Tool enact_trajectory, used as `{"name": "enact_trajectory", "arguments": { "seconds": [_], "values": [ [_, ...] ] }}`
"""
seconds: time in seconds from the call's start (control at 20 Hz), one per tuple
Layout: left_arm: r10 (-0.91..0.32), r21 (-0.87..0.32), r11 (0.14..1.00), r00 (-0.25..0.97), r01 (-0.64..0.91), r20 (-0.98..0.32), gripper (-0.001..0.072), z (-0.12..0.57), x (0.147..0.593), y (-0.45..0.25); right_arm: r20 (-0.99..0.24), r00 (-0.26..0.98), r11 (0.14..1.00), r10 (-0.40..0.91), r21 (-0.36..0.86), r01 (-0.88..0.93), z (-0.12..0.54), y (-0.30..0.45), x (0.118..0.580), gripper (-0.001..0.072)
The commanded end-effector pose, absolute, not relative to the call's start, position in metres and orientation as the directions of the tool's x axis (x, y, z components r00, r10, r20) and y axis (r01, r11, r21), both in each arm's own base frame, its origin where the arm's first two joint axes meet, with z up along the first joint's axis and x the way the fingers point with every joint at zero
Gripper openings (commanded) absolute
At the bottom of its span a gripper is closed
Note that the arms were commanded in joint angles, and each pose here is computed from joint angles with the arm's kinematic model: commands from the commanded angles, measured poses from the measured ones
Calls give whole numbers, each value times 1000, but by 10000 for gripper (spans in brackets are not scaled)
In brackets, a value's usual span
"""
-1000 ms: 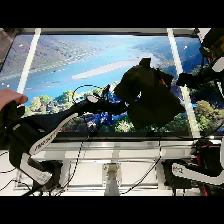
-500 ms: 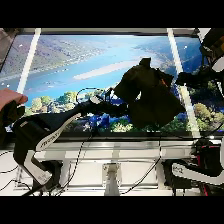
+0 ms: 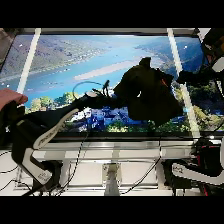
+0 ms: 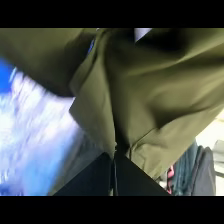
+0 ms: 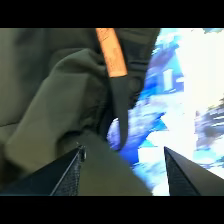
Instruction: Fold the clothes and pants, and hang the long-sleeved shirts on hangers.
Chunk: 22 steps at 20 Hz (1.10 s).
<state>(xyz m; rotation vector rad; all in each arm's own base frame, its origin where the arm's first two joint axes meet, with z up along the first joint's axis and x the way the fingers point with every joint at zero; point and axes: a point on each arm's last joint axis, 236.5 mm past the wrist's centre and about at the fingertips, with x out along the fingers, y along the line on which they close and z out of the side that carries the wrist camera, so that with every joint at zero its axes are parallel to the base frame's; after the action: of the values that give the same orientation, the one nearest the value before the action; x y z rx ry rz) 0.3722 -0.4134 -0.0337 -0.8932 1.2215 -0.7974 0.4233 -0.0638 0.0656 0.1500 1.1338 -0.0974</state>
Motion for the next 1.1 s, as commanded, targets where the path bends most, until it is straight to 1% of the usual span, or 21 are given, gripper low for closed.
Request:
{"name": "enact_trajectory", "arguments": {
  "seconds": [0.0,0.05,0.15,0.2,0.25,0.3,0.35,0.4,0.45,0.5,0.65,0.75,0.85,0.95,1.0,1.05],
  "values": [
    [-830,-808,548,260,217,-493,4,2,404,-359,-900,434,986,-37,37,160,67,-72,427,410],
    [-777,-741,625,291,247,-558,4,9,409,-332,-896,443,981,-21,66,180,65,-69,431,377],
    [-612,-547,791,367,274,-700,4,14,417,-272,-901,428,969,66,161,189,50,-50,439,376],
    [-523,-452,852,392,263,-757,5,15,416,-247,-910,392,955,136,226,193,36,-35,439,376],
    [-439,-361,896,400,258,-805,6,16,411,-225,-917,339,937,208,286,199,20,-20,436,376],
    [-384,-294,916,389,273,-837,6,16,404,-211,-915,276,914,294,354,200,3,-2,432,376],
    [-353,-257,923,365,286,-862,6,13,396,-203,-901,219,885,375,418,205,-11,15,428,376],
    [-339,-247,925,335,287,-879,7,9,389,-200,-874,170,848,455,484,218,-23,33,425,376],
    [-320,-231,929,312,290,-894,6,3,385,-196,-852,135,821,505,523,230,-33,43,423,376],
    [-299,-211,932,298,294,-906,7,-2,383,-191,-849,109,812,517,527,249,-46,45,422,377],
    [-240,-147,940,289,308,-927,7,-9,382,-178,-875,47,825,481,470,313,-73,26,413,381],
    [-231,-137,941,291,310,-928,7,-11,383,-176,-857,11,803,514,486,344,-72,21,402,386],
    [-231,-137,941,291,310,-928,7,-11,383,-176,-828,-78,801,556,508,318,-65,18,378,386],
    [-231,-130,936,291,326,-929,7,-11,383,-176,-765,-86,736,638,573,361,-63,27,365,385],
    [-227,-125,936,292,329,-929,8,-11,384,-175,-715,-120,698,689,610,374,-65,37,349,385],
    [-217,-113,937,296,331,-930,8,-11,385,-173,-670,-187,681,719,625,382,-71,47,324,384]
  ]
}}
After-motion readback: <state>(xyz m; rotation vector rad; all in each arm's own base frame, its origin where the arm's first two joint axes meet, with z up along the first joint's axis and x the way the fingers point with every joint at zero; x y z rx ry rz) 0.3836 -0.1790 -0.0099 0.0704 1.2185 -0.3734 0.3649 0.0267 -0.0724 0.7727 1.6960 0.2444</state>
